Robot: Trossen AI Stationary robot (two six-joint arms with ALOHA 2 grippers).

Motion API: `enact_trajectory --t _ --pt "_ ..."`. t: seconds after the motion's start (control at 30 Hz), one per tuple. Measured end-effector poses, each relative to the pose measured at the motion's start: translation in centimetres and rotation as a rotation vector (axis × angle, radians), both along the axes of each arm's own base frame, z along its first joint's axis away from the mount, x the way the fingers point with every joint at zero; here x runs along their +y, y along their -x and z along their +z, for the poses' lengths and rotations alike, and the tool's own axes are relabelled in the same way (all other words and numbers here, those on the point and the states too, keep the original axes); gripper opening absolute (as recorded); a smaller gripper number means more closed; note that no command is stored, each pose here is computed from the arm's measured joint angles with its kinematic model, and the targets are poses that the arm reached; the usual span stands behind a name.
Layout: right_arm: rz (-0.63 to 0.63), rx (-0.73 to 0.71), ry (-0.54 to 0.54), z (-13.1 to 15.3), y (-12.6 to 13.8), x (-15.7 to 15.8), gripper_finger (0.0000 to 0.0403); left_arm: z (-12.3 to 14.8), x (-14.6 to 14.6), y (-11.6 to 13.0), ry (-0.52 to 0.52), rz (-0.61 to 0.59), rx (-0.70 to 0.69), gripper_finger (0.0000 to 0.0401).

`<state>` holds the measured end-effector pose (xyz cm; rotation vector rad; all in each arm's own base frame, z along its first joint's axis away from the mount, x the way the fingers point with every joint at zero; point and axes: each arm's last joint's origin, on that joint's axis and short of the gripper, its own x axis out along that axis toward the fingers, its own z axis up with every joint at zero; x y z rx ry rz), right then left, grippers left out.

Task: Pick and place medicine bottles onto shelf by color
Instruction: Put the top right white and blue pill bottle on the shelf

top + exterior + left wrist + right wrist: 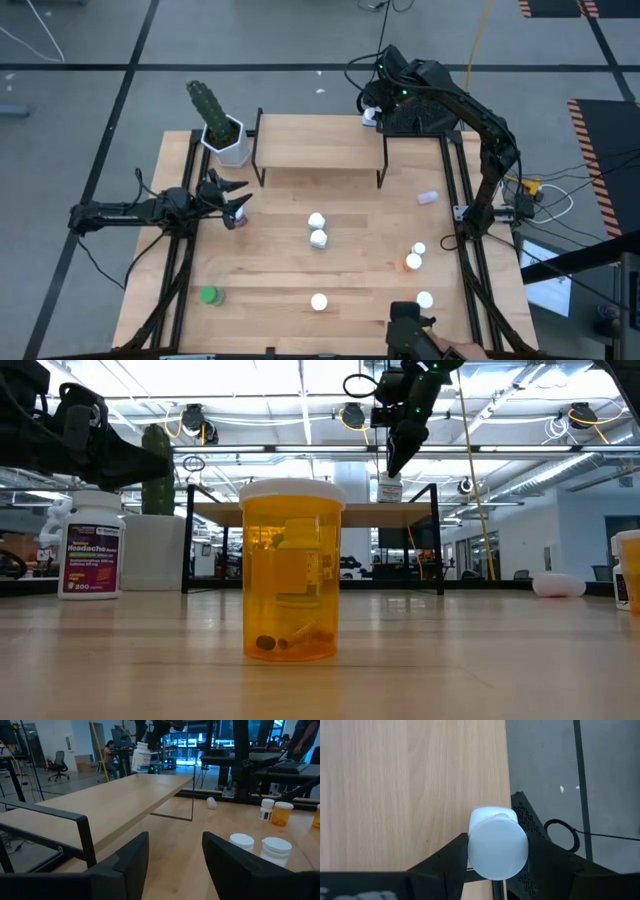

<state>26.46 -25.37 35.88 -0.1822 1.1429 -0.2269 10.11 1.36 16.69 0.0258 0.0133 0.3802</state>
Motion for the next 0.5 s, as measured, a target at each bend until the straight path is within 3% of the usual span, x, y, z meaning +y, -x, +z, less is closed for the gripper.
enact_trajectory --t 0.5 --pt "0.017 -0.018 -0.025 -0.01 -0.04 0.12 0.0186 0.01 0.0 0.0 -0.003 0.0 0.001 0.0189"
